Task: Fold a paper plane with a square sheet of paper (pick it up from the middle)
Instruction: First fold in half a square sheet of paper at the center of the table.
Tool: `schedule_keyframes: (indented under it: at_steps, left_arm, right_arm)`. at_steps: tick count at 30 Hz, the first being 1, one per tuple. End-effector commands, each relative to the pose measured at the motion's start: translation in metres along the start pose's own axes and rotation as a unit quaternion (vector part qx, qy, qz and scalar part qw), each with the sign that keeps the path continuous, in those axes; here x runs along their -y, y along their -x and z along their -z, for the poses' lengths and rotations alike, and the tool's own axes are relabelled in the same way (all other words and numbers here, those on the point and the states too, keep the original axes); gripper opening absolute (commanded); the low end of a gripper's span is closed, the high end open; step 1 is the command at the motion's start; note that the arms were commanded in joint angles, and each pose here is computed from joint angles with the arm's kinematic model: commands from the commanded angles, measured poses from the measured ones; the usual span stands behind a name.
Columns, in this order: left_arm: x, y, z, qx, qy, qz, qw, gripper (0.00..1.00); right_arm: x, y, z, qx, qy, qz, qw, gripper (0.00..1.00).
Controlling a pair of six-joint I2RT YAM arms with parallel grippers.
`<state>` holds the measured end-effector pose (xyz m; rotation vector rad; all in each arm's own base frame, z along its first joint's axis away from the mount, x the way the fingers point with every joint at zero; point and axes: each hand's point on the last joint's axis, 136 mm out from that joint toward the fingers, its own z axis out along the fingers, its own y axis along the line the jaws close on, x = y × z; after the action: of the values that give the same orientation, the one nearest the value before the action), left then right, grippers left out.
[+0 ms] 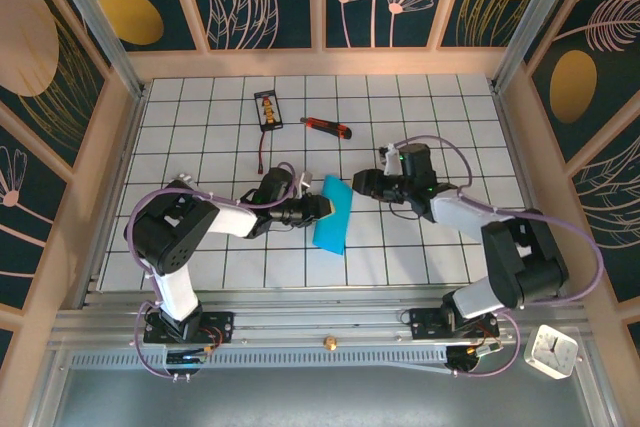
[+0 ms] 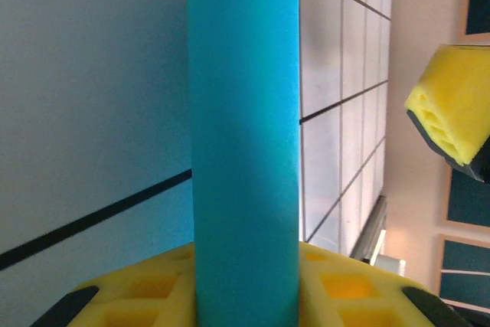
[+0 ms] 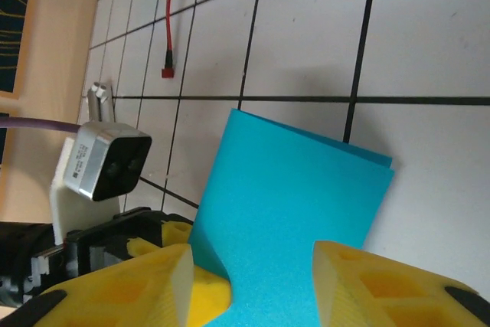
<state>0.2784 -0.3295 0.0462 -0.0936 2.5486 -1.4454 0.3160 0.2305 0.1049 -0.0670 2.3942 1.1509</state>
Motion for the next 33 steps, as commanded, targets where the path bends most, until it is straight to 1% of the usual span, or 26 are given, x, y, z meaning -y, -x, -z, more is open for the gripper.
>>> schedule_keyframes:
  at_steps: [1, 5, 9, 15, 23, 28, 33]
  left_arm:
    - [-0.025, -0.001, 0.0, 0.005, 0.048, -0.004, 0.999, 0.31]
    - [-0.04, 0.0, 0.001, 0.014, 0.078, 0.002, 0.997, 0.3]
    - [-0.053, 0.001, 0.003, 0.018, 0.112, -0.004, 0.993, 0.3]
    - [-0.064, 0.001, 0.008, 0.025, 0.141, -0.006, 0.99, 0.29]
    - [-0.074, 0.001, 0.011, 0.037, 0.16, -0.001, 0.986, 0.3]
    - [-0.078, -0.003, 0.011, 0.032, 0.163, 0.002, 0.986, 0.31]
    - [-0.081, -0.002, 0.014, 0.038, 0.174, 0.0, 0.984, 0.31]
  right_arm:
    - [-0.008, 0.004, -0.015, 0.01, 0.02, 0.007, 1.0, 0.44]
    - [-0.002, -0.001, -0.025, -0.004, 0.015, 0.003, 1.0, 0.42]
    - [0.002, -0.002, -0.027, -0.009, 0.009, 0.005, 1.0, 0.41]
    - [0.004, -0.008, -0.031, -0.017, 0.009, 0.003, 1.0, 0.38]
    - [0.01, -0.018, -0.047, -0.036, -0.004, 0.0, 0.999, 0.31]
    - [0.015, -0.024, -0.054, -0.048, -0.009, -0.004, 0.999, 0.29]
    - [0.031, -0.033, -0.061, -0.058, -0.033, -0.014, 0.998, 0.26]
